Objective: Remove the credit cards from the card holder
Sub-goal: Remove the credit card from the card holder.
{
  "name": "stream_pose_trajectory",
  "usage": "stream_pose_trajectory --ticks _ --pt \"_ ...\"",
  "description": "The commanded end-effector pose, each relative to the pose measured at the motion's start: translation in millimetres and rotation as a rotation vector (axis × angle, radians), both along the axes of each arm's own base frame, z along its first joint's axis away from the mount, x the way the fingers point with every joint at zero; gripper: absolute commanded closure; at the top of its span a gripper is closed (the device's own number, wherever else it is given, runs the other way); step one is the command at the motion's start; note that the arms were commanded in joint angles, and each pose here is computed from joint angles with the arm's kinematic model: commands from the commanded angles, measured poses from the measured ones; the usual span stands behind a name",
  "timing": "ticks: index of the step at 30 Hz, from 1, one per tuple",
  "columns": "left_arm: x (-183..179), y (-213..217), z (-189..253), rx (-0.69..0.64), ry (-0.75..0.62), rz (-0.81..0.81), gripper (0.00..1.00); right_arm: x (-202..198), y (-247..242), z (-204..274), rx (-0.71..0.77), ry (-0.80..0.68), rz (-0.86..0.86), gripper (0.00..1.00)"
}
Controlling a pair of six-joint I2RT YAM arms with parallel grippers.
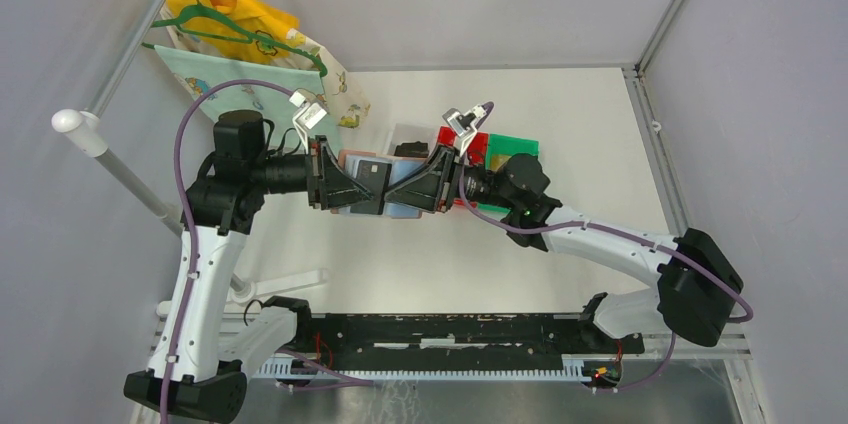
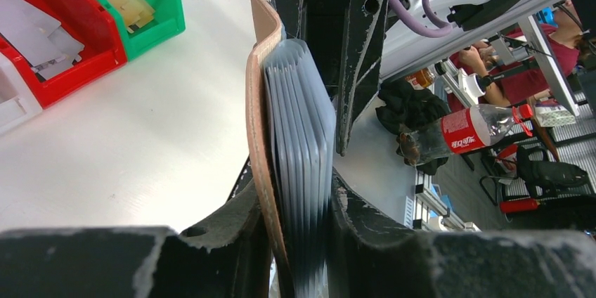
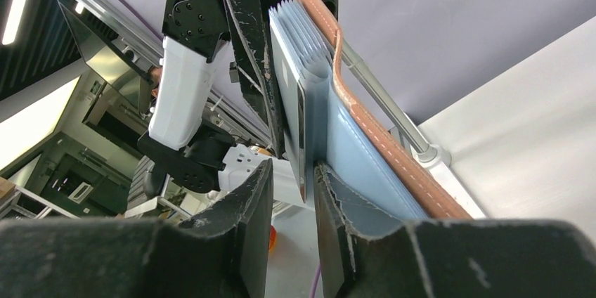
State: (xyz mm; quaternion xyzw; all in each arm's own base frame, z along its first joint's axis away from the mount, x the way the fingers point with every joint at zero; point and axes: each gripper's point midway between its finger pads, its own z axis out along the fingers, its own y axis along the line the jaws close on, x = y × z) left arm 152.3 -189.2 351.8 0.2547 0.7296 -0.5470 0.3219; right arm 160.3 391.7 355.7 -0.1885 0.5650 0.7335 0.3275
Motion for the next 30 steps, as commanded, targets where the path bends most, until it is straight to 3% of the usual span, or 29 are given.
stream_pose_trajectory --ticks 1,6,12,14,16,18,30 --pt "-26.8 -5.8 25.6 -0.075 -0.050 -0.132 0.81 18.3 4.1 0.2 -0.006 0.012 -0.080 0.67" --pt "-26.7 -5.3 23.7 -0.067 -0.066 -0.121 0.82 26.7 12.6 -1.7 -0.037 0.029 -0.106 0.73" --pt "-23.7 -5.2 20.6 -0.059 -0.065 -0.112 0.82 28.1 14.6 -3.1 -0.051 0.026 -0.129 0.94" --pt "-22.6 -5.1 19.2 -0.056 -0.064 -0.110 0.74 25.8 11.6 -1.9 -0.037 0.021 -0.128 1.00" --pt "-22.7 -5.1 18.9 -0.053 -0.063 -0.117 0.62 21.7 6.5 -0.5 -0.010 0.019 -0.123 1.00" --pt "-22.4 -5.1 19.7 -0.051 -0.056 -0.122 0.56 17.8 1.3 2.3 0.018 0.011 -0.115 1.00" --pt "-24.9 -6.7 31.5 -0.081 -0.037 -0.152 0.61 10.3 -17.7 -7.7 0.057 0.022 -0.121 1.00"
